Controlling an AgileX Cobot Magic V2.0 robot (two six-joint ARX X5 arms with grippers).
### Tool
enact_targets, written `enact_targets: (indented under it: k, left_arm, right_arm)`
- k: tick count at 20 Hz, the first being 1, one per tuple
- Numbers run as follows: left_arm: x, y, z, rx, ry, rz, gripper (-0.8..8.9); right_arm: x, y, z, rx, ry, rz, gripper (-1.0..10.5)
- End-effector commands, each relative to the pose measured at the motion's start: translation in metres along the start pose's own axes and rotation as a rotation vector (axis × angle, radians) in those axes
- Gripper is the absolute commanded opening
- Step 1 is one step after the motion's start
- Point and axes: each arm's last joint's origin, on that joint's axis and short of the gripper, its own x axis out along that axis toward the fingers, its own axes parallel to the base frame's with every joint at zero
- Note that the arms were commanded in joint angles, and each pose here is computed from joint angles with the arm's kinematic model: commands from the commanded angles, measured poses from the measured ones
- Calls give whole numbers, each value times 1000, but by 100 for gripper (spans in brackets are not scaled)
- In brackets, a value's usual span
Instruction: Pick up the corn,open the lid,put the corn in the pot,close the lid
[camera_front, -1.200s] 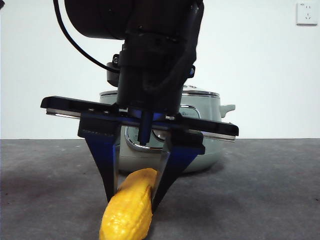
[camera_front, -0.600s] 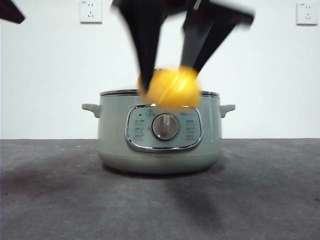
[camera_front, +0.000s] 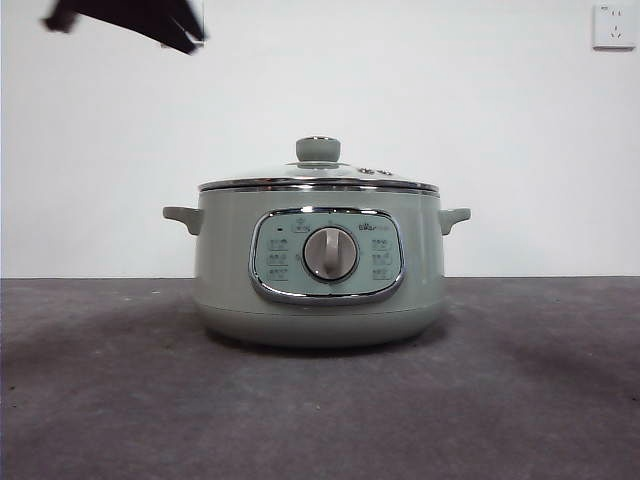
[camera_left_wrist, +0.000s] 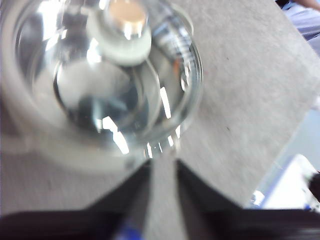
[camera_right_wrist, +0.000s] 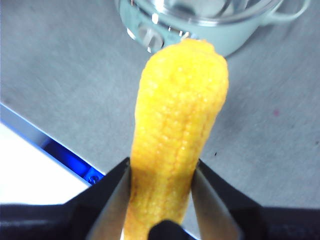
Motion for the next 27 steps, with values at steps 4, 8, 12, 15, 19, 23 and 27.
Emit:
enact_targets:
  k: [4,8,12,15,19,23,27]
  left_arm:
    - [39,-6,58,69,20,41,450]
    - [74,-13,88,118,37,154,544]
    - [109,-12,98,162,56,251,543]
    - [130,-7,95,162,95,257,530]
    - [141,-5,93,148,113,252,530]
    - [147,-4,92,151,118,258,468]
    - [148,-4,91,156,120,263,304]
  right_arm:
    - [-27,-15,-17,27,-83,29,-16]
    - [-31,-17,-20,38,-93,34,-16]
    - [-31,-17,-20,37,-86,38,-16]
    - [-31,-17,-20,40,-85,38,-16]
    - [-31,-17,-20,44,-82,46,-16]
    - [-31,-17,-20,66,-81,47,-16]
    - [-31,-17,-20,67,-81,47,-16]
